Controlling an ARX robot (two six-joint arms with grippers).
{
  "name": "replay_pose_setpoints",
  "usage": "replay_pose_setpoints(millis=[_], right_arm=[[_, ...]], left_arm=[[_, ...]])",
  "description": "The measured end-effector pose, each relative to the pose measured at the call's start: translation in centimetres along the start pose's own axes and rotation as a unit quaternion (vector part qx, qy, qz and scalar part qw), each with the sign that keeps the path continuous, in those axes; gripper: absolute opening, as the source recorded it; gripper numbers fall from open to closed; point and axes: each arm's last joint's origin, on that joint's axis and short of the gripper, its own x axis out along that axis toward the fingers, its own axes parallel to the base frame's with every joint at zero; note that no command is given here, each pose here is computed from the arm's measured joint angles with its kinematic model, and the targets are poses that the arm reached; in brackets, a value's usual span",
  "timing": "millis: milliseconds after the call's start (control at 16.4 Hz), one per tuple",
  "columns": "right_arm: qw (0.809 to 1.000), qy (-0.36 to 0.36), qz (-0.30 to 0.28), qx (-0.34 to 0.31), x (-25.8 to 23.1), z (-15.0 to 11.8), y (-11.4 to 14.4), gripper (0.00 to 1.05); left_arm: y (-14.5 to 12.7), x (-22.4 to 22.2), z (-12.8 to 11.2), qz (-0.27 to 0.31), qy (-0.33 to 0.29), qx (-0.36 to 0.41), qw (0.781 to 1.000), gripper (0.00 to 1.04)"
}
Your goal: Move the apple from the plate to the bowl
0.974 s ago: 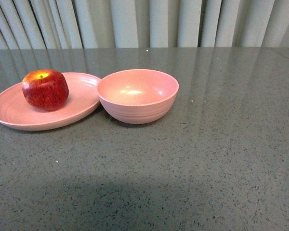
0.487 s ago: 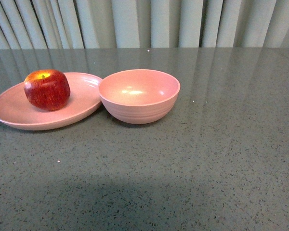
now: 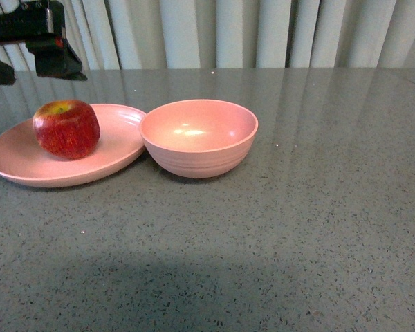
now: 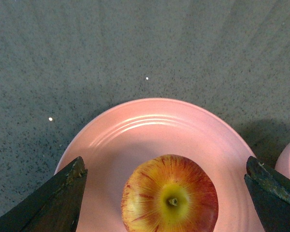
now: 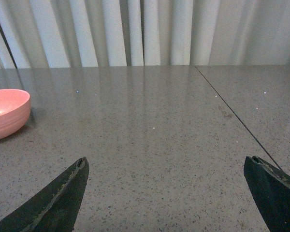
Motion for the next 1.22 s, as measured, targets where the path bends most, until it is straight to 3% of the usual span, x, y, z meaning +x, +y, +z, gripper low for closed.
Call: replay_pose_setpoints(millis=[426, 1157, 1218], right_arm=[[1.000, 0.000, 0.000, 0.000, 0.0, 0.0, 0.0, 0.98], [1.000, 0.000, 0.000, 0.000, 0.0, 0.0, 0.0, 0.98], [1.000, 0.000, 0.000, 0.000, 0.0, 0.0, 0.0, 0.98]], left_arm=[[-0.1, 2.1, -1.2, -0.007, 0.064, -0.001, 0.998, 0.98], [-0.7, 4.0, -3.4, -0.004, 0.120, 0.023, 0.993, 0.98], [-0.7, 4.0, -3.4, -0.004, 0.120, 0.025, 0.993, 0.91]])
